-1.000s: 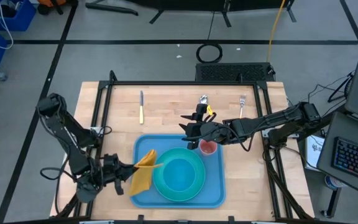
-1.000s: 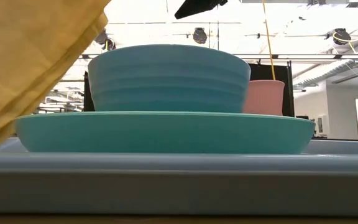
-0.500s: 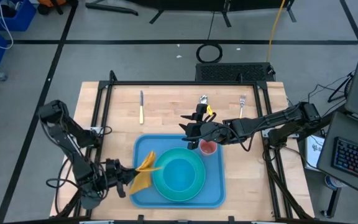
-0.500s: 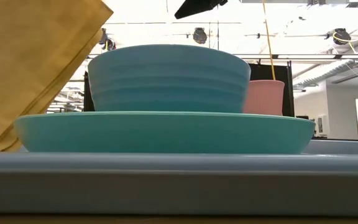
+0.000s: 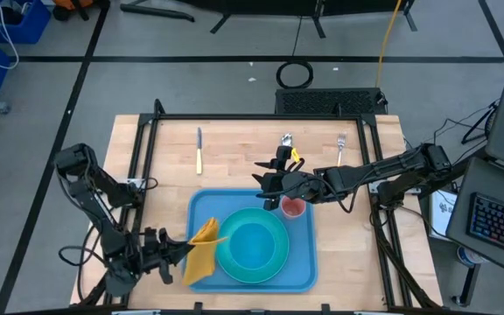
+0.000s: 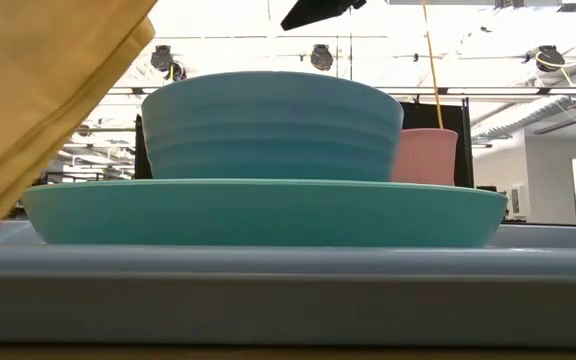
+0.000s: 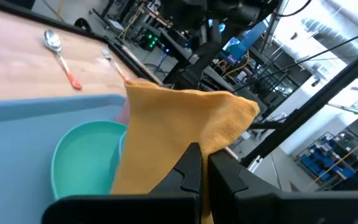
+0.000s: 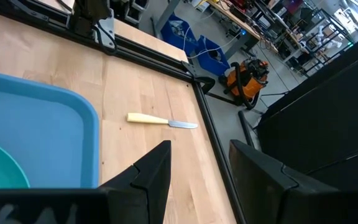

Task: Set up tray
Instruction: Put the yellow napkin on the blue tray at the left of the light blue plate

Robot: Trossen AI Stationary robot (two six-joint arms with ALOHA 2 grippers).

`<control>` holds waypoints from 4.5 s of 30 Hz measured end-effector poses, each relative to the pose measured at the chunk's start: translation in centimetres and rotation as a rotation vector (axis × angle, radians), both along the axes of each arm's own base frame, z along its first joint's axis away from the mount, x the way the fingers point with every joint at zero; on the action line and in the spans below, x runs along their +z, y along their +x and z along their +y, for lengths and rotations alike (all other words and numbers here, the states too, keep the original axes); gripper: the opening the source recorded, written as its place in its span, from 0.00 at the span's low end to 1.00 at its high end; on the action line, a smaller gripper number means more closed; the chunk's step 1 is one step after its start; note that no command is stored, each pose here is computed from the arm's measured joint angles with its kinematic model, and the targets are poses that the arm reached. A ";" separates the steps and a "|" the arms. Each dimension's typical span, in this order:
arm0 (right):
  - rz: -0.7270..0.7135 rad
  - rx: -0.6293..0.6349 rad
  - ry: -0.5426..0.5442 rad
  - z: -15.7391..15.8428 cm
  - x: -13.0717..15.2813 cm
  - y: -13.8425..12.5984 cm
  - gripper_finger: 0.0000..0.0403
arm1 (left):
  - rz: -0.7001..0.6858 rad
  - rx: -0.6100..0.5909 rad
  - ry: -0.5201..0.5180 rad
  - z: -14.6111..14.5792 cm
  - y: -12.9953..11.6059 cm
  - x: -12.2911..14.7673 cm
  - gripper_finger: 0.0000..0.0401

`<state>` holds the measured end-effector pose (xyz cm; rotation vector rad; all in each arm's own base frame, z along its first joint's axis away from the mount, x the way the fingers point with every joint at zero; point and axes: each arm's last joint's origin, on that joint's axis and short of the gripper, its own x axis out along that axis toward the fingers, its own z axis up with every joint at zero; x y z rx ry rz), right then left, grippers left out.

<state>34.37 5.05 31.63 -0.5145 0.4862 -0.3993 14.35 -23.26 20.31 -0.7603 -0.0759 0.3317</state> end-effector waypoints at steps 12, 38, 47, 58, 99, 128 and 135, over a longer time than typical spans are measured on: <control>-0.040 0.007 -0.027 -0.2 -1.5 0.1 0.37 | -0.044 0.025 -0.148 -1.1 0.6 -3.4 0.01; -0.082 0.020 -0.078 -0.3 -2.9 0.0 0.37 | -0.019 0.043 -0.074 -0.6 0.3 -4.2 0.02; -0.083 0.020 -0.078 -0.3 -2.9 0.0 0.37 | 0.058 0.014 -0.044 0.0 1.2 -4.6 0.01; -0.083 0.022 -0.076 -0.3 -2.9 0.0 0.37 | 0.116 0.011 0.029 0.5 1.0 -5.3 0.01; -0.093 0.020 -0.066 -0.3 -2.9 0.0 0.37 | 0.433 -0.073 0.229 2.8 0.2 -6.6 0.02; -0.101 0.019 -0.052 -0.3 -2.8 0.0 0.37 | 0.629 -0.072 0.378 5.2 -0.8 -5.9 0.18; -0.101 0.019 -0.052 -0.3 -2.8 0.0 0.37 | 0.755 -0.071 0.388 6.0 -0.8 -6.3 0.21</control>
